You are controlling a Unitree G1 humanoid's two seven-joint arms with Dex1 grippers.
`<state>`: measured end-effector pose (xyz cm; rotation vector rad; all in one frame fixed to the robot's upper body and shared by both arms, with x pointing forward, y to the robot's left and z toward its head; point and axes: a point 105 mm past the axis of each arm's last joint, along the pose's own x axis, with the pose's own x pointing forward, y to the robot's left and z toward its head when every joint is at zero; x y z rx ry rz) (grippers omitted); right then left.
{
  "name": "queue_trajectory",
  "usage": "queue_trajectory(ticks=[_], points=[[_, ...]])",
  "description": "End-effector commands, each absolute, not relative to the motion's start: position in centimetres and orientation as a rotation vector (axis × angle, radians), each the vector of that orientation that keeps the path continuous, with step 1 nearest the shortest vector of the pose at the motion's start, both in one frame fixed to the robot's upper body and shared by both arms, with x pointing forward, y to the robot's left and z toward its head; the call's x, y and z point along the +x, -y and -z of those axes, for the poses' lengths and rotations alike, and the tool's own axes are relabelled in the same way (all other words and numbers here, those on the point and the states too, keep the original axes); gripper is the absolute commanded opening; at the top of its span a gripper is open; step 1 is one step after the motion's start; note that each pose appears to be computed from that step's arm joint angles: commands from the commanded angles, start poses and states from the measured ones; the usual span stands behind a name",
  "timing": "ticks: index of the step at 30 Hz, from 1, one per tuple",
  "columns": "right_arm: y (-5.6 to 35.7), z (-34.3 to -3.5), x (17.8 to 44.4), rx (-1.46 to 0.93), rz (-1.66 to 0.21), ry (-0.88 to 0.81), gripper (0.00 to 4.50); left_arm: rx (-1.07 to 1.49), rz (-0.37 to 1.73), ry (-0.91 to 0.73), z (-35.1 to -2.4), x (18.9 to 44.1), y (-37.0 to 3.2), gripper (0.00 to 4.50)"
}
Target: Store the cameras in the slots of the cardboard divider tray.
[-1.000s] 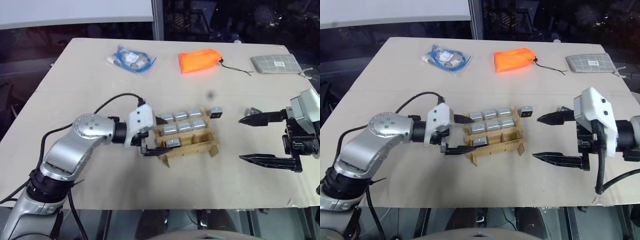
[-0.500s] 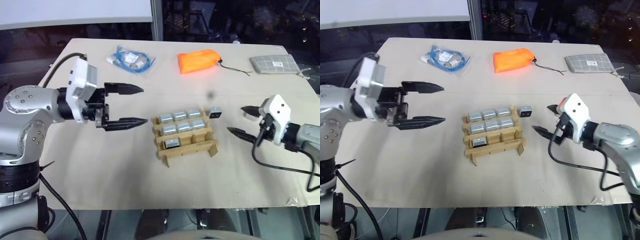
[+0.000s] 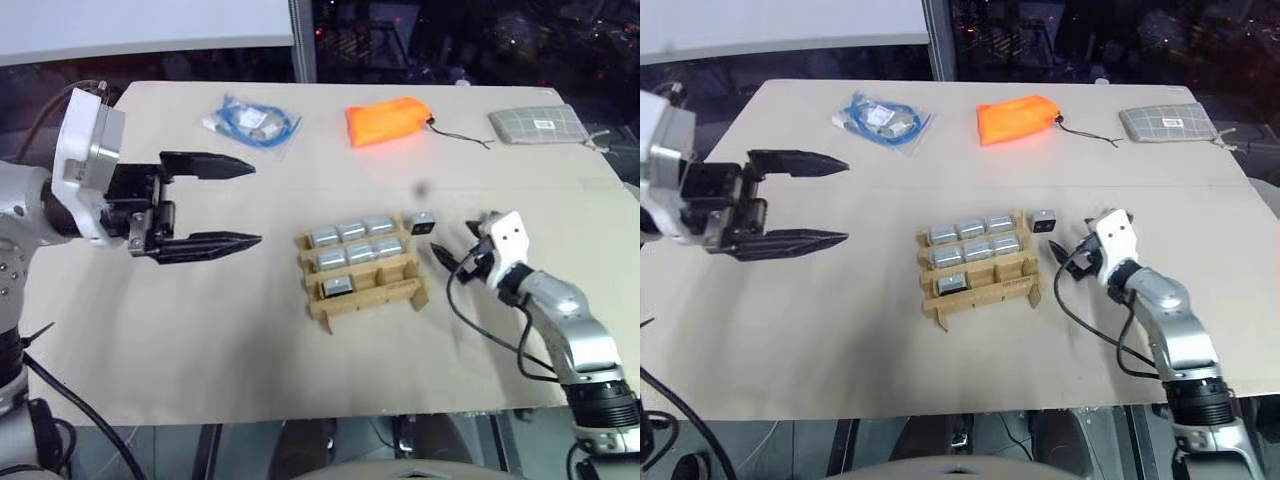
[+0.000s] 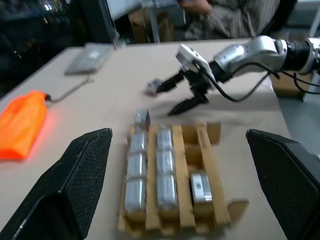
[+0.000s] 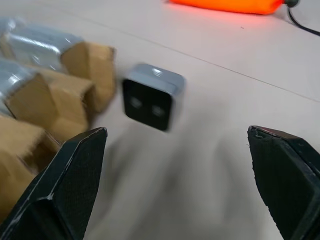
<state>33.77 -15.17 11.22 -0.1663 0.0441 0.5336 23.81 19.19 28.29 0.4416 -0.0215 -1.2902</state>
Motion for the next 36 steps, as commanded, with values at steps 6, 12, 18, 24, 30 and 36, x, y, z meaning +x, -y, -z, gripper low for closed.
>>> queue_trajectory(ticks=[6,12,18,24,30,36], points=[[20.4,-13.9,35.8,-0.295,-0.310,0.075,4.50,0.471,1.299,0.054,-29.1,22.7,-19.1,4.46],[23.6,-14.4,36.8,-0.262,-0.167,0.073,4.50,0.464,1.319,0.034,-28.4,22.5,-19.3,4.46],[24.2,-13.2,38.1,-0.062,-0.095,0.016,4.50,0.468,1.326,0.040,-28.5,22.5,-19.3,4.46],[24.0,-12.1,38.7,-0.008,-0.037,-0.043,4.50,0.476,1.328,0.036,-28.4,22.4,-19.5,4.46],[24.2,-11.0,38.6,0.029,0.009,-0.076,4.50,0.480,1.328,0.030,-28.3,22.4,-19.6,4.46],[23.7,-10.8,38.5,0.097,0.000,-0.084,4.50,0.484,1.327,0.029,-28.3,22.5,-19.7,4.46]])
